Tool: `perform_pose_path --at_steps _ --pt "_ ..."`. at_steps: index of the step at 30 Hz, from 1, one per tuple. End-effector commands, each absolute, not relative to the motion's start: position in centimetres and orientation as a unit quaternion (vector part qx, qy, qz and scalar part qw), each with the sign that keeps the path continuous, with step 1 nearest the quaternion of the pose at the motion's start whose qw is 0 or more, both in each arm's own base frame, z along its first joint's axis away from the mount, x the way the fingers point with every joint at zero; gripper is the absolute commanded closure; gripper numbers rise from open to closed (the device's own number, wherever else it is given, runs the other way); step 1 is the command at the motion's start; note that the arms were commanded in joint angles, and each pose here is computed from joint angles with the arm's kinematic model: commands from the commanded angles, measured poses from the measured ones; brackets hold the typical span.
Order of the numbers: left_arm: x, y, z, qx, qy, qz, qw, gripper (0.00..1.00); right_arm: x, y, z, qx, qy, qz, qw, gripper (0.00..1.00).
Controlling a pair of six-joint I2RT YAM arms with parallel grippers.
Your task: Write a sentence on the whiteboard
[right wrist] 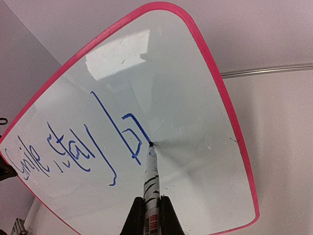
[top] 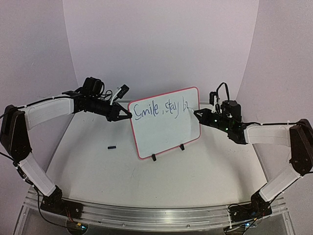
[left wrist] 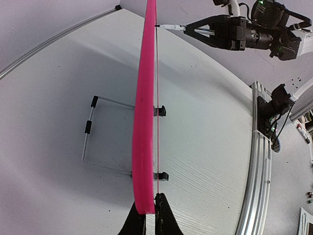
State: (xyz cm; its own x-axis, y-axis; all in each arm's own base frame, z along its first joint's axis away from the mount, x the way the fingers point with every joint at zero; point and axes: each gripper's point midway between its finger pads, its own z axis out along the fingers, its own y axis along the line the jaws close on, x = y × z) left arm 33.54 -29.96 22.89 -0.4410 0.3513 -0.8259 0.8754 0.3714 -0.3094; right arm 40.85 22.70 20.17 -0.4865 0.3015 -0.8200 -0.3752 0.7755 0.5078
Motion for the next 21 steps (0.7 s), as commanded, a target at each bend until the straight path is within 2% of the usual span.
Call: perform_pose_path --at_steps 1,9,21 --pt "31.9 -29.9 18.7 0.412 0.788 -0.367 0.273 1.0 40.9 22.5 21.5 -0.018 0.782 0.34 0.521 1.0" --pt "31.9 -29.9 18.8 0.412 0.788 -0.367 0.274 1.0 41.3 22.7 24.6 -0.025 0.76 0.347 0.548 1.0" --pt "31.9 -29.9 18.8 0.413 0.787 -0.368 0.273 1.0 41.9 22.9 25.6 -0.03 0.753 0.346 0.559 1.0"
